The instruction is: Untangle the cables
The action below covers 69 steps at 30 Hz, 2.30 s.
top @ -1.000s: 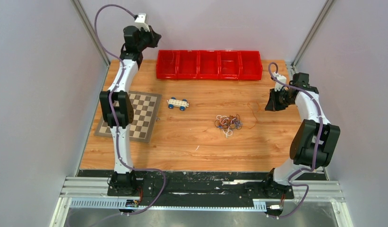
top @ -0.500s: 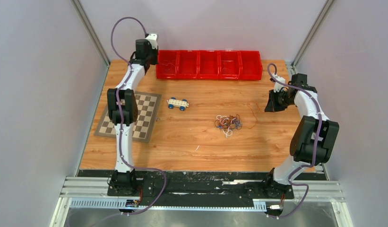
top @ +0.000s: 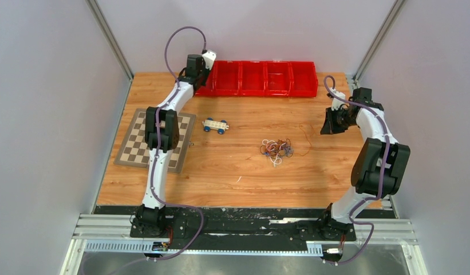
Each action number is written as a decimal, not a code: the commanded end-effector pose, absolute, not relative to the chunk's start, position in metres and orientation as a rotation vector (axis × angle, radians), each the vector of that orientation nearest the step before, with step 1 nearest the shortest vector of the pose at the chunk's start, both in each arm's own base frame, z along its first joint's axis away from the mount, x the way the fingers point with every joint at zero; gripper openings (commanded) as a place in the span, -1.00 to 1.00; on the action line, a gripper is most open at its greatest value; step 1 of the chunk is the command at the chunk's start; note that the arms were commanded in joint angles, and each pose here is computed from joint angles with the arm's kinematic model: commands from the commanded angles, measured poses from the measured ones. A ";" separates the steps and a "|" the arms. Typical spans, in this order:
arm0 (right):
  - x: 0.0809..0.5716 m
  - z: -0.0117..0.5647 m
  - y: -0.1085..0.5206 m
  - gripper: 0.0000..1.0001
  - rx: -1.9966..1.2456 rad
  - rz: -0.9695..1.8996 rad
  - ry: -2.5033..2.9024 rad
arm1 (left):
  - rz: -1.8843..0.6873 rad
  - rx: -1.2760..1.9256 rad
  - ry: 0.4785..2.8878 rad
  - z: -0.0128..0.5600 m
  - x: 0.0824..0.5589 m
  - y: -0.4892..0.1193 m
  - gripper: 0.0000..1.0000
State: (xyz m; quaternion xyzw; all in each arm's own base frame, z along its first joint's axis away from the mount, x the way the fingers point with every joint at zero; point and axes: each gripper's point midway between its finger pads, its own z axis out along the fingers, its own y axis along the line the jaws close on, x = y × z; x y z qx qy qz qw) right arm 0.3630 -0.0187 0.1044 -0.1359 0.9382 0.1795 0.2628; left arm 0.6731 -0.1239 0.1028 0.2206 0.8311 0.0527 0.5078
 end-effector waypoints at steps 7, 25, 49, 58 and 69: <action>0.367 0.120 0.000 -1.00 -0.444 0.538 2.478 | -0.001 0.484 1.740 0.279 0.651 -0.116 0.27; 0.327 0.078 0.161 -1.00 -0.815 0.922 2.427 | -0.896 0.765 1.892 0.228 0.375 -0.195 0.66; 0.305 0.071 0.079 -1.00 -0.674 0.681 2.528 | -1.229 0.993 1.981 0.121 0.328 -0.365 0.01; 0.307 0.071 0.069 -1.00 -0.643 0.669 2.535 | -1.268 1.026 1.963 0.114 0.342 -0.399 0.01; 0.311 0.070 0.055 -1.00 -0.596 0.663 2.540 | -1.262 1.125 1.988 0.084 0.330 -0.414 0.02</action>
